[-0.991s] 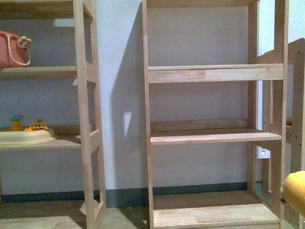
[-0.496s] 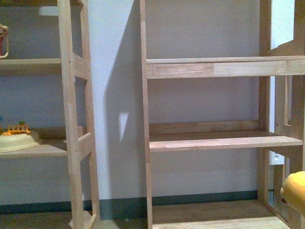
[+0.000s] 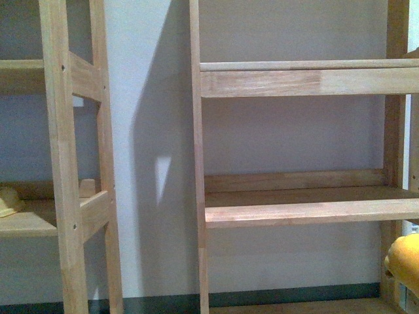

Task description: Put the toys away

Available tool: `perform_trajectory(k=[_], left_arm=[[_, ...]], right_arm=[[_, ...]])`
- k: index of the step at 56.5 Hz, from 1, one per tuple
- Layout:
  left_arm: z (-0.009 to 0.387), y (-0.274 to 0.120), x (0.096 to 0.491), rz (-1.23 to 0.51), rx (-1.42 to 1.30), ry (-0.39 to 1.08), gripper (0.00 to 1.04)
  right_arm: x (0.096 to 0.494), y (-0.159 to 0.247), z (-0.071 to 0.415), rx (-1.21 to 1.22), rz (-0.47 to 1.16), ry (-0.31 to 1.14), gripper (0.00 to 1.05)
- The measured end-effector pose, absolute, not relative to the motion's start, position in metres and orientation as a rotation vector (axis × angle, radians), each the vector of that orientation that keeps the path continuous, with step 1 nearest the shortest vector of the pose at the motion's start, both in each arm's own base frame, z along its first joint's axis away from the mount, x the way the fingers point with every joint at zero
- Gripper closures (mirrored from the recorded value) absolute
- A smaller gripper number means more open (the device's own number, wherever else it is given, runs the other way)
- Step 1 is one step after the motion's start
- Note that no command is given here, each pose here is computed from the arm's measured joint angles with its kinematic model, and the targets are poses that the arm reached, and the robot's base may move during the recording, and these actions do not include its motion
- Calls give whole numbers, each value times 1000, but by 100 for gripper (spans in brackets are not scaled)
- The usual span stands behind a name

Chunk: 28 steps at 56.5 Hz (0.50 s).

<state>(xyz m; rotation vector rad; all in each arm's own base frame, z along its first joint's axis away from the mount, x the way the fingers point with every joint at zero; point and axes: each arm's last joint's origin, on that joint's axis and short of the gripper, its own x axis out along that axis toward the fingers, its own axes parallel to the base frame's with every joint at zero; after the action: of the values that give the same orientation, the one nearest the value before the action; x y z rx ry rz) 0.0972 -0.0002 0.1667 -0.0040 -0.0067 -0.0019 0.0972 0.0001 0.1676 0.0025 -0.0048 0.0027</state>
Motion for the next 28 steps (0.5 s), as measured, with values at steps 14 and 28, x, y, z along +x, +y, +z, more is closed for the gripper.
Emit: perform_trajectory(k=[14, 28], left_arm=[[167, 0, 97, -2, -4, -7, 6], [167, 0, 97, -2, -4, -7, 6]], right_arm=[[97, 0, 168, 2, 3, -5, 98], [97, 0, 168, 2, 3, -5, 98]])
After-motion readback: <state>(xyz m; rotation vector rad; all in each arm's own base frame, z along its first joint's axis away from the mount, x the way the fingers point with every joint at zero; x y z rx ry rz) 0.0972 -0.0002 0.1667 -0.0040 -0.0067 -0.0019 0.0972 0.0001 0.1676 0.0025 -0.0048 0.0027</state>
